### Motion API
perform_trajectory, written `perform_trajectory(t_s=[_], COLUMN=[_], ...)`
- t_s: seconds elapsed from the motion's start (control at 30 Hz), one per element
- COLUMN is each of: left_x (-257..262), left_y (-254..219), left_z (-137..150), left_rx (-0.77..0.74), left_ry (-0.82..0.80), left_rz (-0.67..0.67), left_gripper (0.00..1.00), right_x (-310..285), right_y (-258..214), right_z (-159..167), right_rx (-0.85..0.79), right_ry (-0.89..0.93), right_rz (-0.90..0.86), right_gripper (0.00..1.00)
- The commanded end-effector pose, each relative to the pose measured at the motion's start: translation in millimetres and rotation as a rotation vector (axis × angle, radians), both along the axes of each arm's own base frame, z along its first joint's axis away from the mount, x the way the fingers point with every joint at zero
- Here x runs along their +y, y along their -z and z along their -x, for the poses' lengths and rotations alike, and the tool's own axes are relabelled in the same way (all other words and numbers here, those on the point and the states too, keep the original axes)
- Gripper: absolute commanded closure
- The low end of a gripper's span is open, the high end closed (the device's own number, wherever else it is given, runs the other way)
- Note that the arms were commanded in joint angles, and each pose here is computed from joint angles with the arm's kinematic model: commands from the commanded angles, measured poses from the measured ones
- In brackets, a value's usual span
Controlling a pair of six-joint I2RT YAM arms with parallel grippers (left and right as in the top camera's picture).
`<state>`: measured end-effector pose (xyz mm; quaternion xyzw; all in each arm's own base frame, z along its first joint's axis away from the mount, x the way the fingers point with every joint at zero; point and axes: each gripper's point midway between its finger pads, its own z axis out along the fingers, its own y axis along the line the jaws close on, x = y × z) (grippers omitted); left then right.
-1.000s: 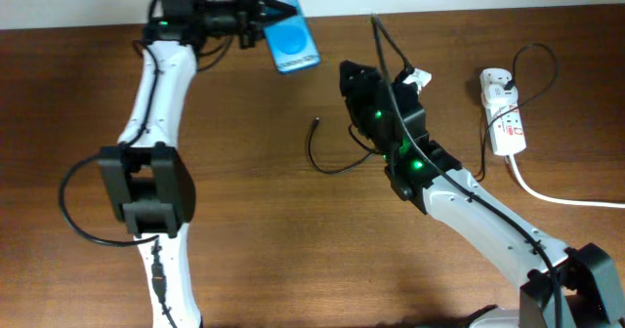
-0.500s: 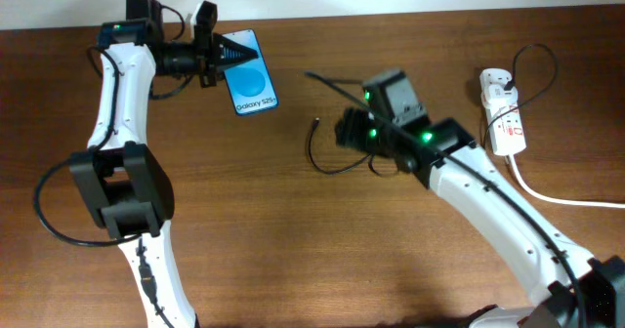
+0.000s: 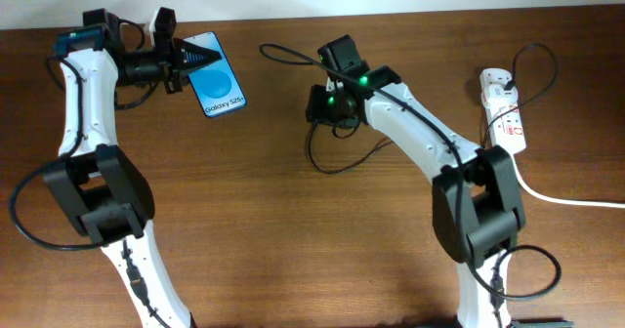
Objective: Plug charger to phone and switch on socket
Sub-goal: 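Grasp the USB-C plug of the black cable with the right gripper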
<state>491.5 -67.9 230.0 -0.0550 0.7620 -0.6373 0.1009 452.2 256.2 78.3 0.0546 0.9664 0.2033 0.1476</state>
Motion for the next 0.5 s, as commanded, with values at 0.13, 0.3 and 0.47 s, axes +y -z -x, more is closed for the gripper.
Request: perform_trajectory(t_s=[0.13, 0.3, 0.47], left_x=[1.5, 1.5, -0.4], left_y=[-10.6, -10.7, -10.7], left_z=[0.4, 0.4, 0.6], left_rx=[-0.036, -0.036, -0.035], left_ry=[0.001, 0.001, 0.005], left_rz=[0.023, 0.023, 0.024], left_gripper=[1.00, 1.00, 1.00], right_x=[6.6, 7.3, 13.6], right_y=[39.8, 61.6, 69.1], right_z=[-4.6, -4.3, -4.9], right_rx=[0.062, 0.087, 0.078], right_ry=[0.014, 0.012, 0.003], right_rz=[-0.011, 0.001, 0.006], right_gripper=[0.64, 0.64, 0.67])
